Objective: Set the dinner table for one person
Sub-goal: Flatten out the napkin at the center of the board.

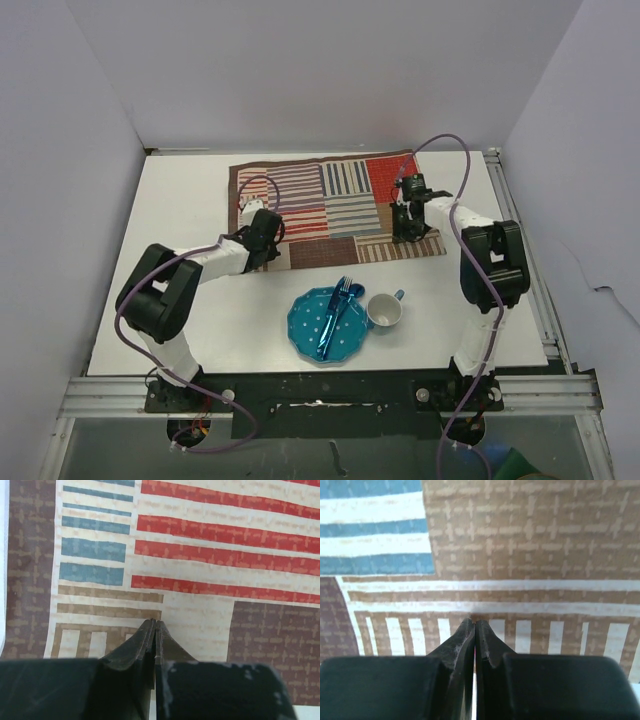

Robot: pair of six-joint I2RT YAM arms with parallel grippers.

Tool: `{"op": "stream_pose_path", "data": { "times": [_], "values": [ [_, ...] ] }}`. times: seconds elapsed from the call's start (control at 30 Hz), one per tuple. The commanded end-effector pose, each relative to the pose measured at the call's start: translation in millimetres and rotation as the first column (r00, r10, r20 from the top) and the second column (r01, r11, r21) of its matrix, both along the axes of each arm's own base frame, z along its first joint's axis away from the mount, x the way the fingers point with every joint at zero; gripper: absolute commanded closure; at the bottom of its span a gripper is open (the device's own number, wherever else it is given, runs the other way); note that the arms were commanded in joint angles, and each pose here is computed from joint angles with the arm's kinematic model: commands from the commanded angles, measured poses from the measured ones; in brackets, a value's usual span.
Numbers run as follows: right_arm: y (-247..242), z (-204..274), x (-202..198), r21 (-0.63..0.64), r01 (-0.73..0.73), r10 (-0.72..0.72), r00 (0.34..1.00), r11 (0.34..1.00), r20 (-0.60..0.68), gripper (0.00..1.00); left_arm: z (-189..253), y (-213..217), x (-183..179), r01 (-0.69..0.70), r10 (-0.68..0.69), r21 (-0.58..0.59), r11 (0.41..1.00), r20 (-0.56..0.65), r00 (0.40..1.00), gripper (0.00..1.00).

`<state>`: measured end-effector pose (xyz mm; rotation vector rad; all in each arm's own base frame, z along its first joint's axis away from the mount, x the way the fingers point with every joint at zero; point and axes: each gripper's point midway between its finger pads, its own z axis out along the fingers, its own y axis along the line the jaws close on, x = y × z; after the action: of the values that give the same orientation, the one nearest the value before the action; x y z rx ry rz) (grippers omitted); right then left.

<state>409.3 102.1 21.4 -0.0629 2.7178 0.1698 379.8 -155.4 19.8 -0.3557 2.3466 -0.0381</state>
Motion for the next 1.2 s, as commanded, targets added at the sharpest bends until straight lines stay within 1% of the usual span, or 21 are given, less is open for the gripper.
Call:
{"op": "stream_pose_path", "data": {
  "times": [0.0, 0.17, 0.3, 0.47, 0.63, 0.83, 1.03, 1.17],
  "values": [
    [17.5, 37.5, 1.1, 0.041, -0.031, 0.027, 0.994, 0.999, 0.102, 1.0, 23.0, -7.9, -0.6, 0.003, -0.001, -0.029, 1.0, 0.047, 0.999, 1.0],
    [36.7, 42.8, -12.4, 0.06, -0.082, 0.075, 0.991, 0.995, 0.109, 1.0, 24.4, -12.7, -4.2, 0.008, -0.007, -0.03, 1.0, 0.047, 0.999, 1.0],
    [45.6, 38.7, -14.4, 0.059, -0.109, 0.102, 0.989, 0.992, 0.109, 1.0, 25.5, -16.2, -7.9, 0.013, -0.011, -0.027, 1.0, 0.046, 0.999, 1.0],
    [26.0, 34.7, 1.2, -0.035, -0.066, 0.07, 0.991, 0.997, 0.116, 1.0, 29.1, -18.1, -11.7, 0.017, -0.015, -0.034, 0.999, 0.063, 0.998, 1.0],
    [19.8, 28.0, 8.4, -0.048, -0.061, 0.066, 0.993, 0.997, 0.096, 1.0, 26.4, -13.4, -10.0, 0.008, -0.008, -0.001, 1.0, 0.055, 0.998, 1.0],
    [26.6, 1.1, -11.6, -0.013, -0.072, 0.072, 0.997, 0.997, 0.03, 1.0, 34.5, -10.7, -3.1, 0.003, -0.004, 0.02, 1.0, 0.068, 0.998, 1.0],
    [28.4, -18.2, -36.0, -0.022, -0.083, 0.082, 0.996, 0.996, -0.018, 1.0, 56.7, -12.8, 7.4, 0.004, -0.006, 0.018, 1.0, 0.107, 0.994, 1.0],
    [32.7, -22.3, -40.1, -0.027, -0.095, 0.094, 0.995, 0.995, -0.023, 1.0, 63.2, -12.6, 7.5, 0.003, -0.004, 0.011, 1.0, 0.119, 0.993, 1.0]
  ]
}}
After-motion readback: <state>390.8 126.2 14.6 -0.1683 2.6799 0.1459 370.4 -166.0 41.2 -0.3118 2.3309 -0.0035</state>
